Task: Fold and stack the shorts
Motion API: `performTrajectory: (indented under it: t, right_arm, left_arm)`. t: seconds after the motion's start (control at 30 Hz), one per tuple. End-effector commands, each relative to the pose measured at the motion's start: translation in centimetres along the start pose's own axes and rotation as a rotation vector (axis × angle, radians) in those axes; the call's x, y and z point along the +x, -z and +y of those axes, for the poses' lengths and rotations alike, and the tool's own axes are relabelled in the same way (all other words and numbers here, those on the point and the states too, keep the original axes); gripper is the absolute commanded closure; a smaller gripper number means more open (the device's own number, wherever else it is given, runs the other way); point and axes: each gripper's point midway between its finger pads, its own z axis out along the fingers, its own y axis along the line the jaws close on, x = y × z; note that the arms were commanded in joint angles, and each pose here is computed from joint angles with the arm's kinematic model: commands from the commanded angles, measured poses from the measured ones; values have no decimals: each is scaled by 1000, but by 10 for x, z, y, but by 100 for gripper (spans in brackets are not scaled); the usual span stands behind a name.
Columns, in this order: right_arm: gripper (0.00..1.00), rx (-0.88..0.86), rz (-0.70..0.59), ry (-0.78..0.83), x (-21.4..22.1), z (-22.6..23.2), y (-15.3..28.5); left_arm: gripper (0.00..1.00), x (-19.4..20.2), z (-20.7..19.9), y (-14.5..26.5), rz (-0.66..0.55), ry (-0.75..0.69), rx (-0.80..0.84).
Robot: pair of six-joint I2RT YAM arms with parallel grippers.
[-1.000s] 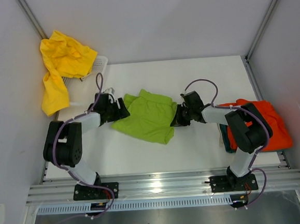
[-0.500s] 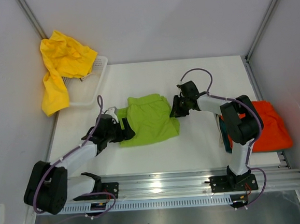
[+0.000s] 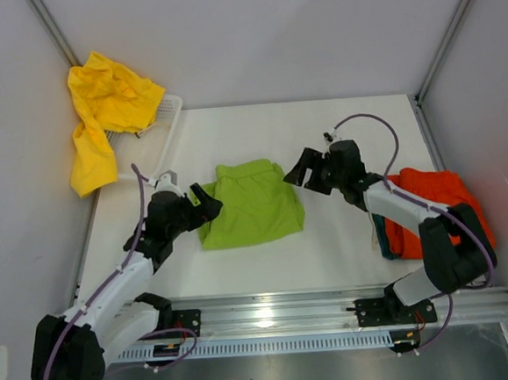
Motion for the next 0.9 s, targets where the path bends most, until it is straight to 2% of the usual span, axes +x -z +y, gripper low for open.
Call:
performTrajectory:
  t: [0.0,0.03,0.1,0.13,0.3,0.37,0.53,0.63,0.87]
  right_arm:
    - [13,-298,-174,-122,-20,64,25]
    - [9,-329,-156,-191,-5,69,28]
    - [8,-442,-197,-226,-7,90,34]
    - [8,-462,-160,-280,8,92,30]
    - [8,-598,-111,-334,32,121,23]
    - [7,-631,-82,-341,42,128,21]
    - [7,-640,-3,-478,73,101,-2]
    - [3,-662,3,-550,86,83,-12]
    - [3,-552,-27,-555,95,44,-25]
  left_arm:
    - [1,-18,-44,10,-135,176,218]
    - [1,-15,-56,12,-139,192,258]
    - [1,-22,-67,12,-184,201,275]
    - [1,-13,-75,9,-156,198,287]
    - [1,-3,-115,5,-138,221,405]
    - [1,9,-119,1,-121,217,401]
    - [1,28,-107,-5,-126,304,434]
    - [1,40,-101,-12,-115,327,436]
    - [1,67,-72,-39,-87,397,369]
